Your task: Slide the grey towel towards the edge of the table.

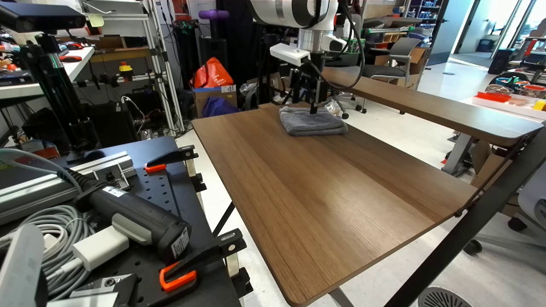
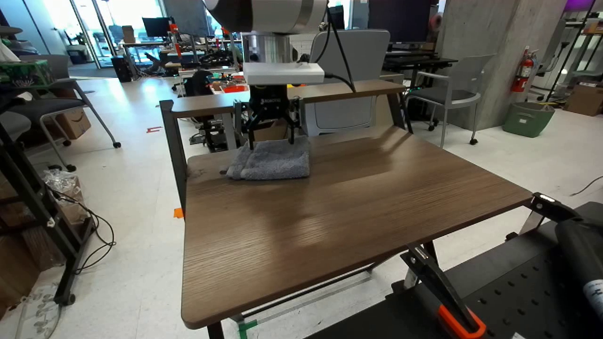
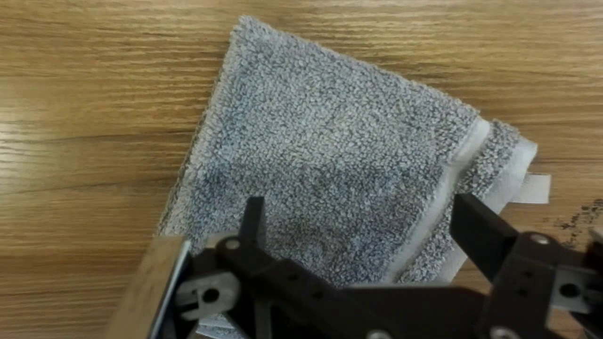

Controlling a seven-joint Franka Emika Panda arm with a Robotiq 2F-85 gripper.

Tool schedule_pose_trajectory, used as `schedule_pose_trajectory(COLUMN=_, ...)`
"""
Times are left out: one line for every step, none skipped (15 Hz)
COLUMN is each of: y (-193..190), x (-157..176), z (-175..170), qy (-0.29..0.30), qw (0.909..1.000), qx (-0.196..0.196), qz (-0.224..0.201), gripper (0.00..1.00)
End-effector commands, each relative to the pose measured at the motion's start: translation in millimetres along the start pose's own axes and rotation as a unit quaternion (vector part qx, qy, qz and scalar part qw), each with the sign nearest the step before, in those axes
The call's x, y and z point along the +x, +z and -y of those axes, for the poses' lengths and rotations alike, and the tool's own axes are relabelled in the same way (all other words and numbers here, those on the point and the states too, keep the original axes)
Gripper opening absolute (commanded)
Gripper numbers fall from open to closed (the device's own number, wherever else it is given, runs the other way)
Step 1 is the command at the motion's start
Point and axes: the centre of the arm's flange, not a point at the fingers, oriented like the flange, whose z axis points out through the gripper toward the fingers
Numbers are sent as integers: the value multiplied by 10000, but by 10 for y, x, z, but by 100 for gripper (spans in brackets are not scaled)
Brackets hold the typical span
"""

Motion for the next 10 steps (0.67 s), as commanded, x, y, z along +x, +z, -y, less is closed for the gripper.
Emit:
schedule_pose_trajectory(y=122, x=230, z=105, qy=-19, qw=9998, qx=-148, qz=-96, gripper=100)
schedule_pose_trajectory(y=155, x=238, z=112, qy=-27, qw=9998, qx=-150, qz=-96, gripper=100)
schedule_pose_trajectory(y=191, x=242, z=119, qy=-34, qw=9998, qx=-165, qz=-88, gripper=100)
schedule_pose_trajectory(y=215, x=246, z=126, qy=-39, qw=9998, qx=-166, qz=-81, gripper=100)
schedule_pose_trajectory(y=247, x=245, z=134, qy=-46, qw=9998, qx=-177, qz=-76, gripper=100)
schedule_pose_trajectory(y=280, x=247, z=134, qy=-56, qw=9998, qx=-173, qz=-68, gripper=100)
schedule_pose_trajectory(y=312, x=247, z=137, qy=-56, qw=9998, qx=-167, qz=-59, gripper=100)
schedule_pose_trajectory(y=347, x=245, z=137, qy=-58, qw=9998, qx=-173, qz=-47, gripper=100)
schedule_pose_trajectory(y=385, x=239, z=136, qy=-63, qw=9999, qx=-158, qz=-30, gripper=100)
schedule_pose_trajectory(y=416, x=233, z=139, qy=-64, qw=9998, qx=-164, qz=-16, gripper=100)
